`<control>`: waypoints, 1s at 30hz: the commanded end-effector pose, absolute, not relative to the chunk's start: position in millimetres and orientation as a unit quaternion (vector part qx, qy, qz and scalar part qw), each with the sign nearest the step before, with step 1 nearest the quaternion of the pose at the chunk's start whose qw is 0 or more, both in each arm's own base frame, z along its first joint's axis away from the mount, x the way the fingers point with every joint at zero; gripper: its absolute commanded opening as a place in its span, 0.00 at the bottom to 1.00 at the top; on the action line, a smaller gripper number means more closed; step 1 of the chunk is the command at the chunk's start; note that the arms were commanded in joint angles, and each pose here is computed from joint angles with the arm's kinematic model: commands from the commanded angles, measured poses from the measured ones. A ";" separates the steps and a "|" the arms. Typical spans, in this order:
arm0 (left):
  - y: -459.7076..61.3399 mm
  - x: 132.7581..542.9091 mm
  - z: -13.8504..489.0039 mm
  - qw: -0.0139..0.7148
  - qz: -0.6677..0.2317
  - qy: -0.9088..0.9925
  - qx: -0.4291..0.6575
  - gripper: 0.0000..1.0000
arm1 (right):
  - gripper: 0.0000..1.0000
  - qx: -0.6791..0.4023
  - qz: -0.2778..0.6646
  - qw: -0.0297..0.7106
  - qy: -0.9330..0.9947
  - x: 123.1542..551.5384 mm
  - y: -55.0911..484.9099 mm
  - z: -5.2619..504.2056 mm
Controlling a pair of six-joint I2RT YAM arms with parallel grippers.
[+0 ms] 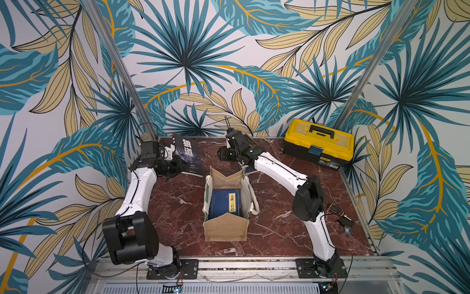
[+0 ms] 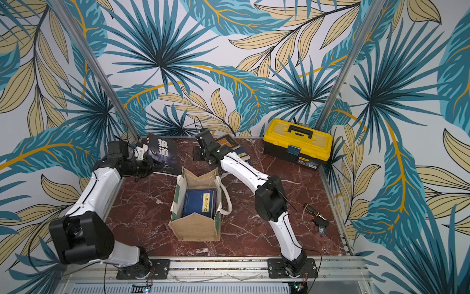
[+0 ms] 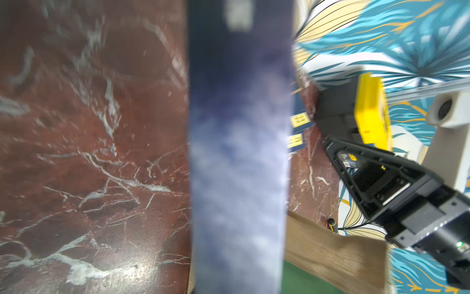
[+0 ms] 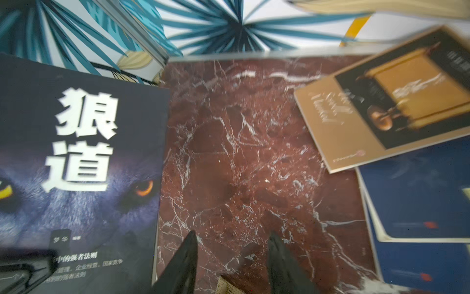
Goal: Put the books into the canvas bag
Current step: Pick up the book from the center of the board, then place the book in the canvas bag.
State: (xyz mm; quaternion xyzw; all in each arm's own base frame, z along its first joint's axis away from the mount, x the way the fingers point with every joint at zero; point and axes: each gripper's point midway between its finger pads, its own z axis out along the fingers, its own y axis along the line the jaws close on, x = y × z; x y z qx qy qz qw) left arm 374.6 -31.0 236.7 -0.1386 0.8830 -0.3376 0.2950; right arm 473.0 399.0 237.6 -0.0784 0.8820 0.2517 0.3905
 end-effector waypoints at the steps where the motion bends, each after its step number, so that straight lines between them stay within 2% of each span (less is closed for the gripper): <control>1: -41.2 360.6 313.6 0.385 -0.344 0.854 -0.070 0.00 | 0.48 -0.111 0.223 0.408 0.878 453.2 383.2 270.8; 8: -80.2 308.6 393.3 0.460 -0.420 0.782 0.016 0.00 | 0.50 -0.100 0.297 0.405 0.859 408.3 366.9 313.1; 13: -117.4 274.5 411.0 0.462 -0.452 0.760 0.064 0.00 | 0.51 -0.073 0.335 0.384 0.857 373.6 346.9 314.0; 23: -163.2 215.3 384.1 0.433 -0.473 0.764 0.070 0.00 | 0.52 -0.016 0.314 0.324 0.892 304.5 281.8 277.0; 30: -174.9 200.5 343.5 0.397 -0.463 0.791 0.054 0.00 | 0.52 -0.005 0.354 0.252 0.901 282.2 293.0 247.3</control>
